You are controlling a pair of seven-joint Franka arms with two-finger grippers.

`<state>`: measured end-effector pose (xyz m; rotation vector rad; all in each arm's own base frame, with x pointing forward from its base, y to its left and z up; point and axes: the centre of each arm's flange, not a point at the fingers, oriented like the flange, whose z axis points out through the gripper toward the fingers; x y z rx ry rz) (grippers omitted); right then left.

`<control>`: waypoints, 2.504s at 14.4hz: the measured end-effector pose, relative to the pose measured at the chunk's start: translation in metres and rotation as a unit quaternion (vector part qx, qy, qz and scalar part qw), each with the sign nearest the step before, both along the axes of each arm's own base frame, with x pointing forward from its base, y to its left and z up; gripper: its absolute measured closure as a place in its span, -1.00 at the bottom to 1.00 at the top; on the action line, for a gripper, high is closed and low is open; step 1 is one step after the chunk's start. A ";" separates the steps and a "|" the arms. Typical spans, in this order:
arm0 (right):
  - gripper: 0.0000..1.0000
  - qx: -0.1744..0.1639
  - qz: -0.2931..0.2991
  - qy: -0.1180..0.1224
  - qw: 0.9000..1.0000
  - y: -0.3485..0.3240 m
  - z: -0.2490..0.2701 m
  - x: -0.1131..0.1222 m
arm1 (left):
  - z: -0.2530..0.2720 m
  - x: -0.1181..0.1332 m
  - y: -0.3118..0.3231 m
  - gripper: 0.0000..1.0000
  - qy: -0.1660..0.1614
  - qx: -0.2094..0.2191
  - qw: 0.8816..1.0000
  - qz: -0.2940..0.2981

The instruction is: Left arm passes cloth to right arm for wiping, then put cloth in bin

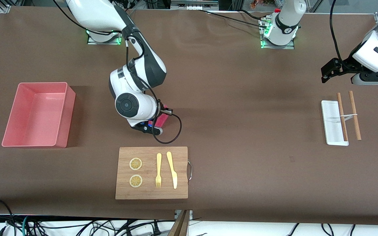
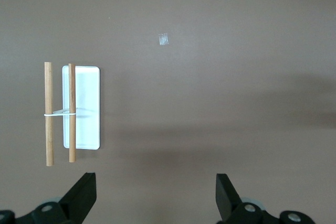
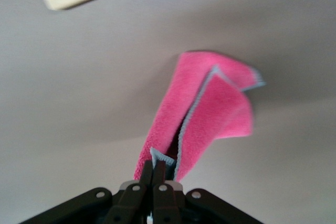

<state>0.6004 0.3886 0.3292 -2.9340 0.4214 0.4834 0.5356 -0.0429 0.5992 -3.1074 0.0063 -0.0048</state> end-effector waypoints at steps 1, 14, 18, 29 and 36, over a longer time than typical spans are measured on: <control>0.96 0.004 -0.005 0.003 1.000 -0.006 0.010 0.005 | 0.000 0.000 0.000 -1.00 0.000 0.000 1.000 0.000; 0.96 -0.013 0.170 0.095 0.981 -0.288 -0.021 0.057 | 0.000 0.000 0.000 -1.00 0.000 0.000 1.000 0.000; 0.96 -0.007 0.208 0.107 0.972 -0.349 0.044 0.048 | 0.000 0.000 -0.001 -1.00 0.000 0.000 1.000 0.000; 0.96 -0.020 0.267 0.075 0.961 -0.515 0.233 -0.009 | -0.001 0.000 0.001 -1.00 0.001 0.000 1.000 0.001; 0.96 -0.039 0.272 0.088 0.957 -0.539 0.175 0.012 | -0.001 0.000 0.001 -1.00 0.001 0.000 1.000 0.001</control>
